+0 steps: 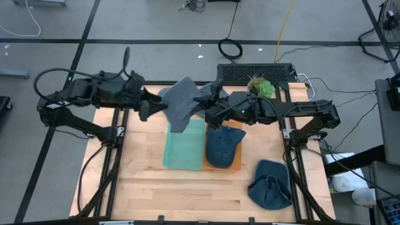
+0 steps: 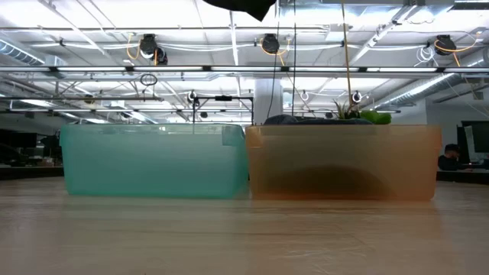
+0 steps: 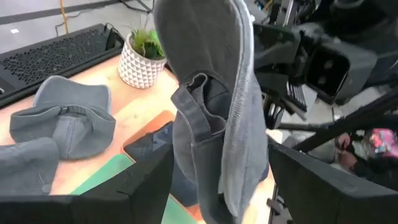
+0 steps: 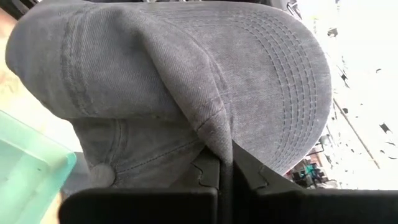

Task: Pick & Place hat
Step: Put the bottom gray cap into the blue bin

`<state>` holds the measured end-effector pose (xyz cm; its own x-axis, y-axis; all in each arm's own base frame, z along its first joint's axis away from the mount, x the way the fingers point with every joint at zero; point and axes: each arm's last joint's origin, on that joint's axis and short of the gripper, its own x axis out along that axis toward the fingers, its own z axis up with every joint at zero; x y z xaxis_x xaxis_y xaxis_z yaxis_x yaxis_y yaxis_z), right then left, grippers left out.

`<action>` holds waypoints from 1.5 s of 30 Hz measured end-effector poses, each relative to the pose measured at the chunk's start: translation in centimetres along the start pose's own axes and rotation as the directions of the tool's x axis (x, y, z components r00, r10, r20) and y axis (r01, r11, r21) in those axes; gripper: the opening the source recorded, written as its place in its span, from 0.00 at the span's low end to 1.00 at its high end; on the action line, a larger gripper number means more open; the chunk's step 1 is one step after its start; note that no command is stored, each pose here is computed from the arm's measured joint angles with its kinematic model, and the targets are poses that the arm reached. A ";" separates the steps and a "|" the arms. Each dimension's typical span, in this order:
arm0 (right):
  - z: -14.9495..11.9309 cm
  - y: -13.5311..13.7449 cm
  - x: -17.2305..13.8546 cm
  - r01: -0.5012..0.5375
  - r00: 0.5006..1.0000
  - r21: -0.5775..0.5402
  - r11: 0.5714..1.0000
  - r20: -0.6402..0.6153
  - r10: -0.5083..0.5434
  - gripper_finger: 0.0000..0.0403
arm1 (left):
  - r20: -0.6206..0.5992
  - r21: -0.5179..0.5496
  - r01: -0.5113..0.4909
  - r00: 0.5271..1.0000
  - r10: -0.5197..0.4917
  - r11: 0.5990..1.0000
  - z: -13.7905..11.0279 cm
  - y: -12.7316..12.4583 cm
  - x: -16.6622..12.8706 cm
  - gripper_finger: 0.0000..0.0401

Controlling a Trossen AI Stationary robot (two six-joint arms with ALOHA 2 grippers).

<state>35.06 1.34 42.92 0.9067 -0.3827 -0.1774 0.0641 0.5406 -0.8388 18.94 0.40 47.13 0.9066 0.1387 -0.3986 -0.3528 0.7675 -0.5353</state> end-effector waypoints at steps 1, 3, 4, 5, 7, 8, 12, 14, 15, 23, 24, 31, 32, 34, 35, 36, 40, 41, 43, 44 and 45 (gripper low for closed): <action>0.0 0.0 0.0 0.000 1.000 0.005 1.000 0.000 0.000 0.00 | -0.004 0.006 -0.001 1.000 0.001 1.000 0.0 -0.1 0.3 0.67; 0.1 0.1 -0.1 -0.003 1.000 0.008 1.000 0.005 0.003 0.00 | -0.003 0.006 0.001 1.000 -0.001 1.000 0.0 -0.1 0.6 0.67; 0.2 0.2 -0.1 -0.005 1.000 0.004 1.000 0.007 0.005 0.00 | -0.002 0.008 0.001 1.000 -0.001 1.000 0.0 -0.1 0.6 0.67; 0.3 0.2 -0.2 -0.009 1.000 0.000 1.000 0.013 0.009 0.00 | -0.001 0.008 0.009 1.000 -0.009 1.000 0.1 -0.2 0.6 0.67; 0.4 0.3 -0.2 -0.036 0.998 0.000 0.999 0.046 0.036 0.00 | 0.008 0.006 0.018 1.000 -0.018 1.000 0.2 -0.3 0.7 0.66; 0.5 0.4 -0.2 -0.051 0.997 0.004 0.999 0.065 0.051 0.00 | 0.005 0.006 0.016 1.000 -0.016 1.000 0.1 -0.3 0.7 0.65; 0.5 0.4 -0.2 -0.073 0.993 0.013 0.997 0.091 0.071 0.00 | -0.011 -0.005 0.033 0.999 -0.033 0.999 0.1 -0.3 0.8 0.54; 0.5 0.4 -0.2 -0.074 0.993 0.013 0.997 0.093 0.073 0.00 | -0.026 -0.005 0.051 0.998 -0.051 0.999 0.1 -0.4 0.7 0.47; 0.6 0.5 -0.2 -0.081 0.992 0.012 0.997 0.101 0.080 0.00 | -0.030 -0.005 0.056 0.998 -0.056 0.998 0.0 -0.4 0.7 0.44; 0.6 0.6 -0.2 -0.110 0.986 0.006 0.994 0.128 0.108 0.00 | -0.036 0.010 0.066 0.997 -0.065 0.998 0.0 -0.4 0.7 0.17; 0.6 0.6 -0.2 -0.110 0.986 0.006 0.994 0.128 0.108 0.00 | -0.043 0.021 0.078 0.996 -0.077 0.997 0.0 -0.5 0.7 0.13; 0.6 0.5 -0.2 -0.106 0.986 0.036 0.994 0.136 0.100 0.05 | -0.077 0.111 0.118 0.991 -0.110 0.987 -0.1 -0.5 0.7 0.03; 0.7 0.5 -0.2 -0.108 0.985 0.049 0.993 0.138 0.100 0.06 | -0.075 0.120 0.116 0.991 -0.108 0.986 -0.1 -0.5 0.7 0.02; 0.7 0.5 -0.2 -0.113 0.985 0.090 0.989 0.144 0.100 0.11 | -0.057 0.128 0.100 0.994 -0.093 0.987 -0.1 -0.4 0.4 0.02; 0.7 0.4 -0.2 -0.113 0.985 0.122 0.986 0.147 0.094 0.13 | -0.048 0.138 0.095 0.995 -0.089 0.986 0.0 -0.4 0.1 0.02; 0.8 0.3 -0.3 -0.109 0.985 0.165 0.980 0.150 0.084 0.16 | -0.035 0.151 0.092 0.996 -0.087 0.984 0.0 -0.3 -0.2 0.02; 1.1 -0.4 -0.7 -0.109 0.983 0.402 0.909 0.181 0.038 0.26 | 0.024 0.174 0.066 0.997 -0.071 0.983 0.2 0.0 -1.7 0.02; 1.1 -0.6 -0.8 -0.115 0.982 0.457 0.882 0.186 0.032 0.29 | 0.035 0.174 0.062 0.997 -0.069 0.983 0.3 0.0 -2.0 0.02; 1.1 -0.6 -0.8 -0.132 0.981 0.548 0.826 0.193 0.028 0.34 | 0.058 0.185 0.060 0.996 -0.072 0.981 0.3 0.1 -2.7 0.02; 1.1 -0.6 -0.8 -0.141 0.981 0.590 0.795 0.194 0.029 0.36 | 0.072 0.191 0.056 0.995 -0.071 0.980 0.4 0.2 -3.2 0.02; 1.1 -0.6 -0.8 -0.149 0.981 0.633 0.760 0.193 0.031 0.38 | 0.087 0.193 0.052 0.994 -0.070 0.980 0.4 0.3 -3.6 0.02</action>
<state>34.74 2.17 44.17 0.9717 -0.2140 -0.1004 0.1780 0.9419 -0.2848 15.63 0.40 48.71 0.9458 0.1386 -0.2938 -0.2536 0.8802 -0.4011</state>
